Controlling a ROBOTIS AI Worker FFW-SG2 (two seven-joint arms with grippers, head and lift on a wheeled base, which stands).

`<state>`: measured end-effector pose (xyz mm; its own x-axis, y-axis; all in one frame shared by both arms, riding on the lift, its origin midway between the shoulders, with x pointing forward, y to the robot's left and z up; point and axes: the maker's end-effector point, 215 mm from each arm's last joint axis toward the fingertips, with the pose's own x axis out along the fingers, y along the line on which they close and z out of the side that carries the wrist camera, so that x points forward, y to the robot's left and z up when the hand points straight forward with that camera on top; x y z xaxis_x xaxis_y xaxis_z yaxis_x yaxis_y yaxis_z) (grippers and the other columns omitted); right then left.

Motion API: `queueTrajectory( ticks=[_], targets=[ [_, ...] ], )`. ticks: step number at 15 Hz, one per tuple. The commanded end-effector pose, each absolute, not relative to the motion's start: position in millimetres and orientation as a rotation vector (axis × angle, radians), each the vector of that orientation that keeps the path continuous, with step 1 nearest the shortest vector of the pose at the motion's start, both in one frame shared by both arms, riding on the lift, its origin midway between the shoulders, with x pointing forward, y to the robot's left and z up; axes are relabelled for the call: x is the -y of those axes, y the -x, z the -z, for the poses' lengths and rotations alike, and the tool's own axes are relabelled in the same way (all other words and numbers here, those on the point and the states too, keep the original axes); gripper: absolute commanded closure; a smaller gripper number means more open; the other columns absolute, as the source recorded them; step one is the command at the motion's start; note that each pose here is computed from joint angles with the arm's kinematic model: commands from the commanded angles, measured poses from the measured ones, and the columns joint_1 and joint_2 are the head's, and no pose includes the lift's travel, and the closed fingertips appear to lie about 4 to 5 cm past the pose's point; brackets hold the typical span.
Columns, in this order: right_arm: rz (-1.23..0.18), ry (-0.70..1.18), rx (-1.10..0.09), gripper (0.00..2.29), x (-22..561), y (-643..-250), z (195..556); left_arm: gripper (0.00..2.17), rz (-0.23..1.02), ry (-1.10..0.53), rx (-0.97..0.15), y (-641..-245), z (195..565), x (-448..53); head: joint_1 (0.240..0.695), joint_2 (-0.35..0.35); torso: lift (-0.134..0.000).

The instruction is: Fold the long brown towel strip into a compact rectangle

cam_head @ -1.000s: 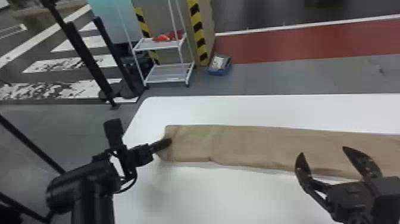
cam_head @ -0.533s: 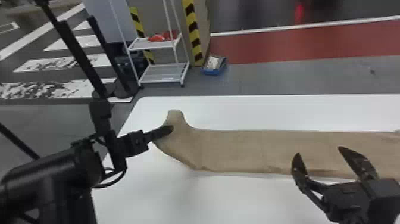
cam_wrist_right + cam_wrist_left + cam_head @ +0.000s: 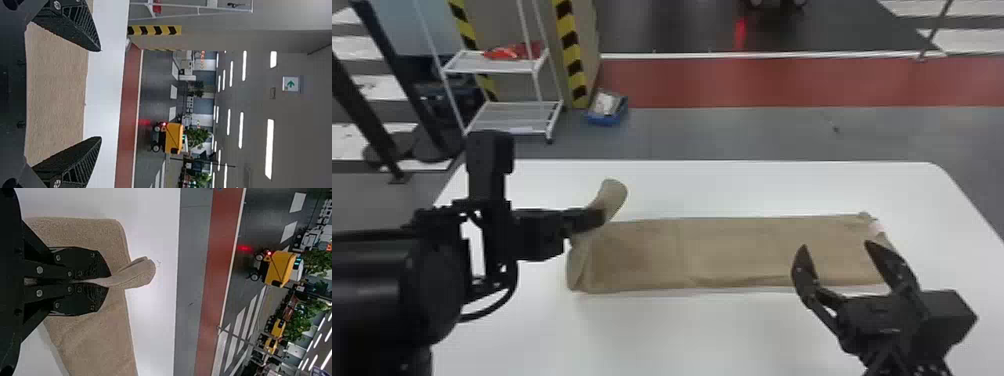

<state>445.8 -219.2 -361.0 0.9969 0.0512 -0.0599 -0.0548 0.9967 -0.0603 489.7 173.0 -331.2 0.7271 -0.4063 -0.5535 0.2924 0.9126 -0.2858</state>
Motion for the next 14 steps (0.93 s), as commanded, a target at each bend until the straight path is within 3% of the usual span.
queueTrajectory(
  ticks=[1, 5, 11, 14],
  targets=[
    [0.024, 0.067, -0.064, 0.08, 270, -442, 362, 2.15, 0.406, 0.139, -0.668, -493, 337, -146, 0.695, -0.045, -0.116],
    [0.092, 0.073, -0.069, 0.08, 316, -432, 363, 2.15, 0.414, 0.067, -0.658, -517, 327, -116, 0.695, -0.177, -0.116],
    [0.106, 0.079, -0.071, 0.08, 326, -430, 364, 2.15, 0.4, -0.122, -0.581, -544, 313, -53, 0.695, -0.261, -0.116],
    [0.106, 0.079, -0.076, 0.08, 326, -429, 367, 2.15, 0.394, -0.214, -0.539, -561, 328, -23, 0.695, -0.291, -0.116]
  ],
)
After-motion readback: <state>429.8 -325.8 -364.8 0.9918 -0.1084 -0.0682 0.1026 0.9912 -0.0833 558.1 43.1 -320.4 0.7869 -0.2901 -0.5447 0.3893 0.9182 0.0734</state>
